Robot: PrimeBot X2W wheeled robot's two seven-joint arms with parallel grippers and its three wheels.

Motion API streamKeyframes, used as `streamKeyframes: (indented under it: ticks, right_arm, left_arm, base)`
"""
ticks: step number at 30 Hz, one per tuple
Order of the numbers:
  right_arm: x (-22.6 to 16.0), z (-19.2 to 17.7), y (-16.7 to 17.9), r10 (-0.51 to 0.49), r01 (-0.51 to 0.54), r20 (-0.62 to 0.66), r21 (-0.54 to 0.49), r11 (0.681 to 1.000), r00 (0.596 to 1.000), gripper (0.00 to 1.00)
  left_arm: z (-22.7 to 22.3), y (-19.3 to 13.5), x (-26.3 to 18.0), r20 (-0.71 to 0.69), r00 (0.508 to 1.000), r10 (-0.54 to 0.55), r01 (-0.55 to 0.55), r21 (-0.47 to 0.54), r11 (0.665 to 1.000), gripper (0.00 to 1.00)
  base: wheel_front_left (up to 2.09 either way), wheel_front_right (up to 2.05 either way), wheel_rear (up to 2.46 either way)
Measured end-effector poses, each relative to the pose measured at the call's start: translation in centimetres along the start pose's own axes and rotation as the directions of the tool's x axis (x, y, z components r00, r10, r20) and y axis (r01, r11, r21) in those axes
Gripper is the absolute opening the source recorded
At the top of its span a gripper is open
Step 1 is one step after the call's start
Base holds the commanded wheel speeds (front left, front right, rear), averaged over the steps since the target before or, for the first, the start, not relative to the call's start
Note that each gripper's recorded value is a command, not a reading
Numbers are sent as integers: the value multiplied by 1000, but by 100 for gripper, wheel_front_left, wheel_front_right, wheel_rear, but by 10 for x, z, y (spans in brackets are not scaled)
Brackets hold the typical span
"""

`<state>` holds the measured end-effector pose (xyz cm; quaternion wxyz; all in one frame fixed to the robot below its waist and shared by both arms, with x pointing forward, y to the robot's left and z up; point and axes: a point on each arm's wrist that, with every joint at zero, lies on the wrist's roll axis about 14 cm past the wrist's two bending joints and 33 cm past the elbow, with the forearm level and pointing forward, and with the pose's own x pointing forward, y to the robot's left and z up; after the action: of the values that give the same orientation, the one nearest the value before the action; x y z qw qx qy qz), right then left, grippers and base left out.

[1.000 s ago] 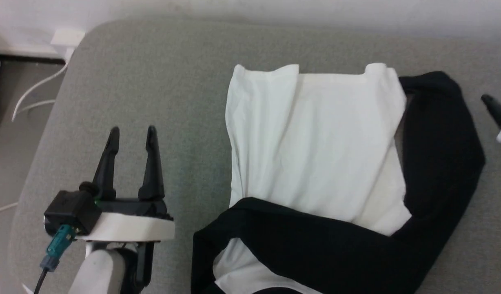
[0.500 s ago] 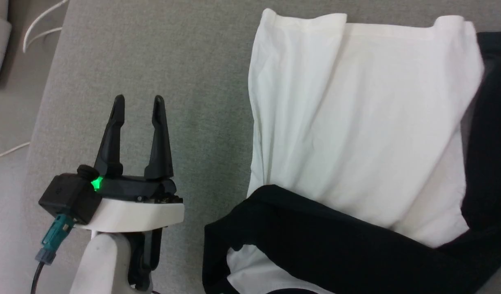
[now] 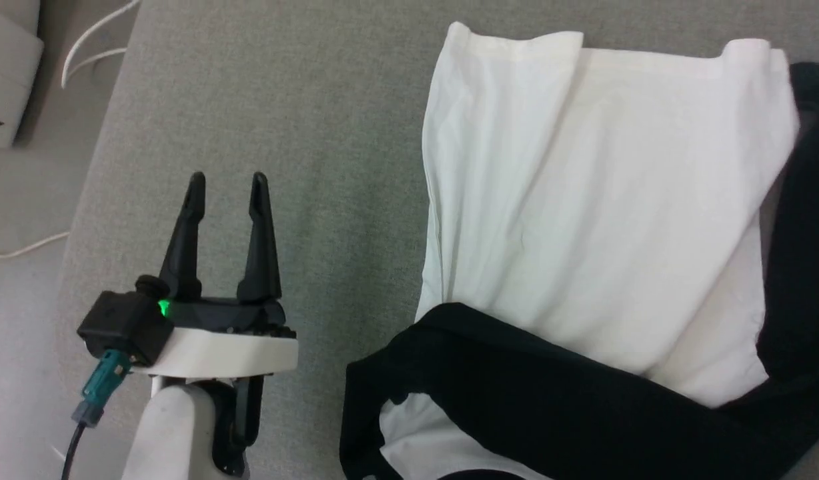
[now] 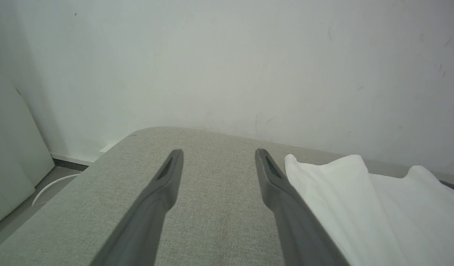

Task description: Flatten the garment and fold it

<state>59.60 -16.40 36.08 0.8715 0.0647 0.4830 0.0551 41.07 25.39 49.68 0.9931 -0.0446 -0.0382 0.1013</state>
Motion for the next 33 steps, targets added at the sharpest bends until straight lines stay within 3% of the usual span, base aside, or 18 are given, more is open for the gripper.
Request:
streamKeyframes:
  ticks: [6,12,16,20,25,28,33]
  right_arm:
    - [-49,18,-11,-16,27,209,-54,998,978,0]
    - [-117,24,-44,-70,109,380,-84,990,922,0]
    - [-159,19,-40,-47,120,465,-128,985,884,0]
    - [-194,7,-2,59,59,526,-204,977,848,0]
    - [-227,-24,72,258,-79,544,-330,941,799,0]
    - [-243,-48,124,389,-191,525,-391,900,757,0]
    - [-256,-97,209,602,-433,427,-433,791,674,0]
  left_arm:
    - [3,3,-23,-12,1000,8,-8,-4,1000,100]
    - [7,3,-44,-21,1000,19,-20,-21,1000,100]
    - [15,-1,-54,-14,1000,4,-4,-33,999,100]
    - [25,-5,-64,-1,1000,-12,12,-42,999,100]
    - [38,-8,-73,22,999,-31,32,-47,998,100]
    - [44,-11,-78,33,999,-40,42,-50,998,100]
    - [52,-15,-82,49,997,-59,62,-55,997,100]
  base:
    - [0,0,0]
    - [0,0,0]
    - [0,0,0]
    - [0,0,0]
    - [0,0,0]
    - [0,0,0]
    - [0,0,0]
